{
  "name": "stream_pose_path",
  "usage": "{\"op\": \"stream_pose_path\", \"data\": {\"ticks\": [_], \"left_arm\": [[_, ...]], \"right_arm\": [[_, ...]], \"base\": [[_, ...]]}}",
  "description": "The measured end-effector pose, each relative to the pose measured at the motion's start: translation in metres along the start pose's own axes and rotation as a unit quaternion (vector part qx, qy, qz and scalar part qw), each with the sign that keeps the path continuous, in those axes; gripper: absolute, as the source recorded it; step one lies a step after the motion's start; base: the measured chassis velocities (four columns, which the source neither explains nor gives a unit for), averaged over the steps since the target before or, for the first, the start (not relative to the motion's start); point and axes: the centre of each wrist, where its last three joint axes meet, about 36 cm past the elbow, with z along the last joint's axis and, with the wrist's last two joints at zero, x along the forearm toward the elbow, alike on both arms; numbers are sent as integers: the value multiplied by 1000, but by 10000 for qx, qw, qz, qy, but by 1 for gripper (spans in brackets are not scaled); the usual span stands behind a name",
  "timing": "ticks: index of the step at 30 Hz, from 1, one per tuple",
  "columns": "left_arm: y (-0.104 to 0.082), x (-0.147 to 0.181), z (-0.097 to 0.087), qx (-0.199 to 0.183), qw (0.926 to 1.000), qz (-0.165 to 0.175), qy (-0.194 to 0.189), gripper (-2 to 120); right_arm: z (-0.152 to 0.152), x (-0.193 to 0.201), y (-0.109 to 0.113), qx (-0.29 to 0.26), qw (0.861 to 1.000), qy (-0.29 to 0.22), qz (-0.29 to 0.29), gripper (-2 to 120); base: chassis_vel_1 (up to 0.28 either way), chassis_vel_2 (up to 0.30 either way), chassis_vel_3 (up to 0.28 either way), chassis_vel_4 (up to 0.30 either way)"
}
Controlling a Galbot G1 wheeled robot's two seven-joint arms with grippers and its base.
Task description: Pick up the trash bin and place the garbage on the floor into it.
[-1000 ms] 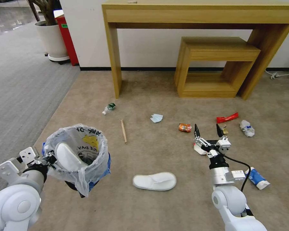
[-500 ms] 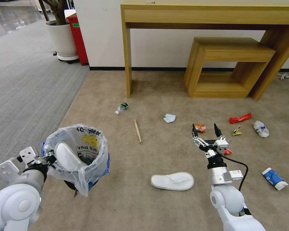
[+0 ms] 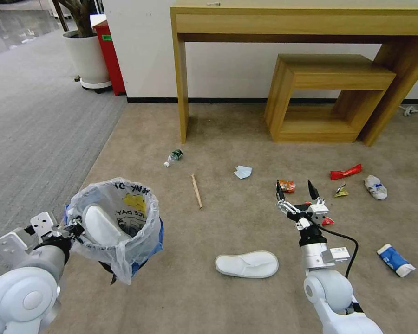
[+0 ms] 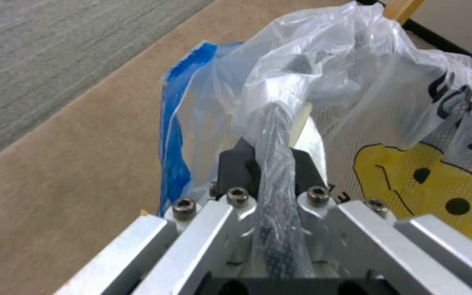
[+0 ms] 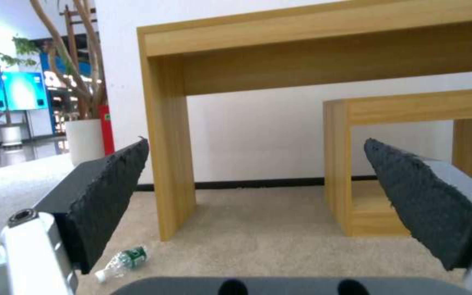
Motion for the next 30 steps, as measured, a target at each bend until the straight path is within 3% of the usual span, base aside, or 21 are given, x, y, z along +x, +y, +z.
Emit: {"op": "stream_pose_path", "data": {"ticks": [12, 15, 17, 19, 21, 22, 24, 25, 26, 27, 28, 29, 30], "left_arm": [[-4, 3, 2, 37, 9999, 99, 46, 2], [-4, 3, 2, 27, 9999, 98, 49, 2], [-4, 5, 2, 19, 9999, 102, 44, 2], [-4, 5, 2, 17, 9999, 101, 42, 2], [-4, 5, 1, 9, 9999, 99, 38, 2], [-4, 5, 1, 9, 9999, 99, 38, 2], [-4, 5, 1, 4, 9999, 96, 37, 2], [-4, 6, 1, 7, 9999, 95, 36, 2], [-4, 6, 1, 7, 9999, 95, 36, 2], [-4, 6, 2, 9, 10000, 90, 35, 2], [-4, 6, 2, 10, 10000, 86, 34, 2], [-4, 6, 2, 10, 10000, 86, 34, 2], [-5, 6, 2, 19, 10000, 77, 30, 2]], "right_arm": [[1, 3, 0, 131, 9995, 295, -25, 100], [4, 5, -10, 423, 9973, 478, -350, 100], [4, 4, -27, 705, 9898, 747, -984, 100], [3, 3, -35, 794, 9858, 856, -1205, 100], [0, -1, -59, 1052, 9684, 1316, -1836, 100], [0, -1, -59, 1052, 9684, 1316, -1836, 100], [-3, -5, -74, 1176, 9531, 1706, -2208, 100], [-5, -10, -86, 1382, 9356, 1963, -2590, 100], [-5, -10, -86, 1382, 9356, 1963, -2590, 100], [-7, -16, -97, 1581, 9152, 2189, -2992, 100], [-7, -18, -102, 1661, 9042, 2312, -3184, 100], [-7, -18, -102, 1661, 9042, 2312, -3184, 100], [-7, -23, -118, 1785, 8689, 2654, -3778, 100]], "base": [[-175, 179, 169, -178], [-7, 19, -2, -6], [44, -63, -59, 41], [55, -50, -47, 51], [25, -18, -17, 21], [0, 0, 0, 0], [0, 0, 0, 0], [0, 0, 0, 0], [0, 0, 0, 0], [0, 0, 0, 0], [0, 0, 0, 0], [0, 0, 0, 0], [0, 0, 0, 0]]}}
